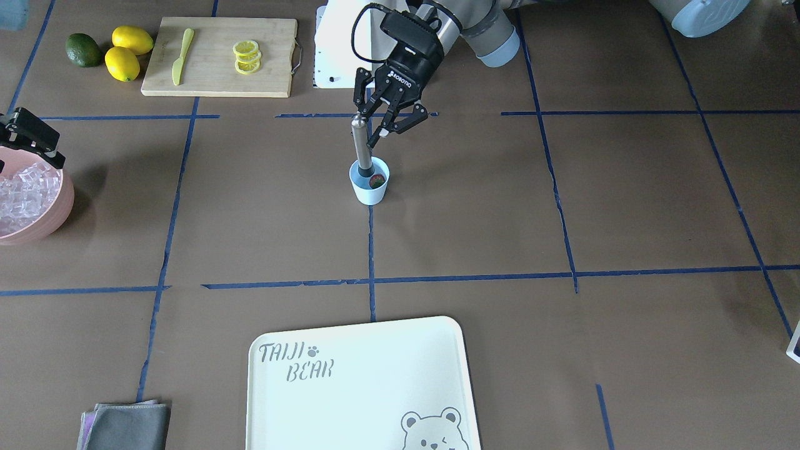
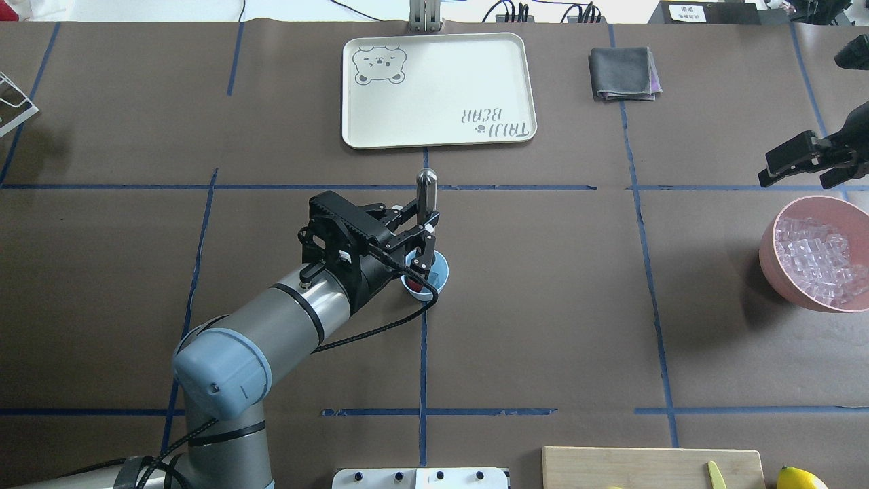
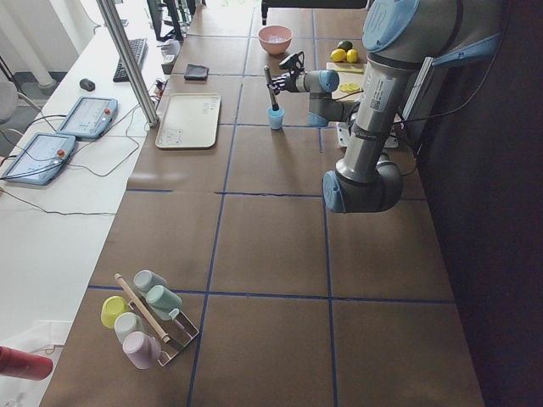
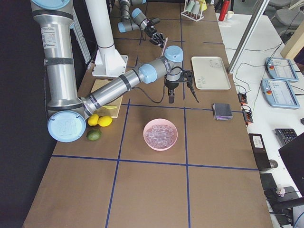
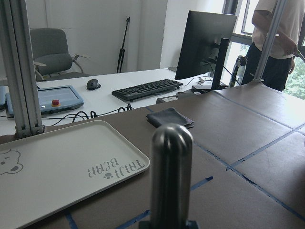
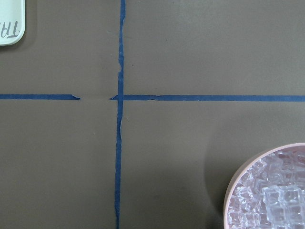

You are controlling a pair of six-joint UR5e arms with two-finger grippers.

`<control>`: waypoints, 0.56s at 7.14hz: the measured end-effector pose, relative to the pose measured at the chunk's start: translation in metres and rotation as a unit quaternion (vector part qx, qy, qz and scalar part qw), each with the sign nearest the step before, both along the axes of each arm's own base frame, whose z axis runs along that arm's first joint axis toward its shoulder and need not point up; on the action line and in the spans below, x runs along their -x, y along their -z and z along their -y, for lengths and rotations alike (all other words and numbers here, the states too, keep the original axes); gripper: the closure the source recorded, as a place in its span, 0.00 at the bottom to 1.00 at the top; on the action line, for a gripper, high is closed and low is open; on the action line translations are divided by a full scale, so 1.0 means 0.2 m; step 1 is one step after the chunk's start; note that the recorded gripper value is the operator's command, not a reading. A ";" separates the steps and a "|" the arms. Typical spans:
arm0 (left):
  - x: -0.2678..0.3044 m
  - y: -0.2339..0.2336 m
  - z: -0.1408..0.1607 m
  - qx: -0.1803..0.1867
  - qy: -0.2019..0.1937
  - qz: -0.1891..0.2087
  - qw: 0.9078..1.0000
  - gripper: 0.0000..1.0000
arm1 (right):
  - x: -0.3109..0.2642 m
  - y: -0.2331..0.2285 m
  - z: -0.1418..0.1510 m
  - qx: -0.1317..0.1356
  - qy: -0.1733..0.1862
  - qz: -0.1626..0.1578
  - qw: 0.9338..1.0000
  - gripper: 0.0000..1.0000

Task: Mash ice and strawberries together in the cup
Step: 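Lower the muddler into the cup and press down on the contents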

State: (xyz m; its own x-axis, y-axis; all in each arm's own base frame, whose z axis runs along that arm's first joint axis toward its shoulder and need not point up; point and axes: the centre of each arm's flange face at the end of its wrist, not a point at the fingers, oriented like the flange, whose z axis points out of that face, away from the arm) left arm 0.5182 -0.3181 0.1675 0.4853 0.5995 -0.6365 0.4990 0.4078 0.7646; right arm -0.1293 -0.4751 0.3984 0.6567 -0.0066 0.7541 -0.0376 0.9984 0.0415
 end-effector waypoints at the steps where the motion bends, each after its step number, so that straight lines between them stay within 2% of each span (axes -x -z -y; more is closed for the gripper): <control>1: -0.03 -0.02 -0.03 0.001 -0.006 0.004 1.000 1.00 | 0.00 0.00 0.00 0.000 0.000 0.001 1.000 0.01; 4: -0.07 -0.05 -0.04 0.003 -0.010 0.013 1.000 1.00 | 0.00 0.00 0.00 0.001 0.001 0.001 1.000 0.00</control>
State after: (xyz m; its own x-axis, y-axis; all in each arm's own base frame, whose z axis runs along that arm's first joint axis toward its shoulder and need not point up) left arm 0.5326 -0.3092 0.1783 0.4894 0.6058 -0.6273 0.4704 0.4223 0.7748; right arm -0.1295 -0.4751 0.3984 0.6553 -0.0065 0.7553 -0.0366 0.9985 0.0403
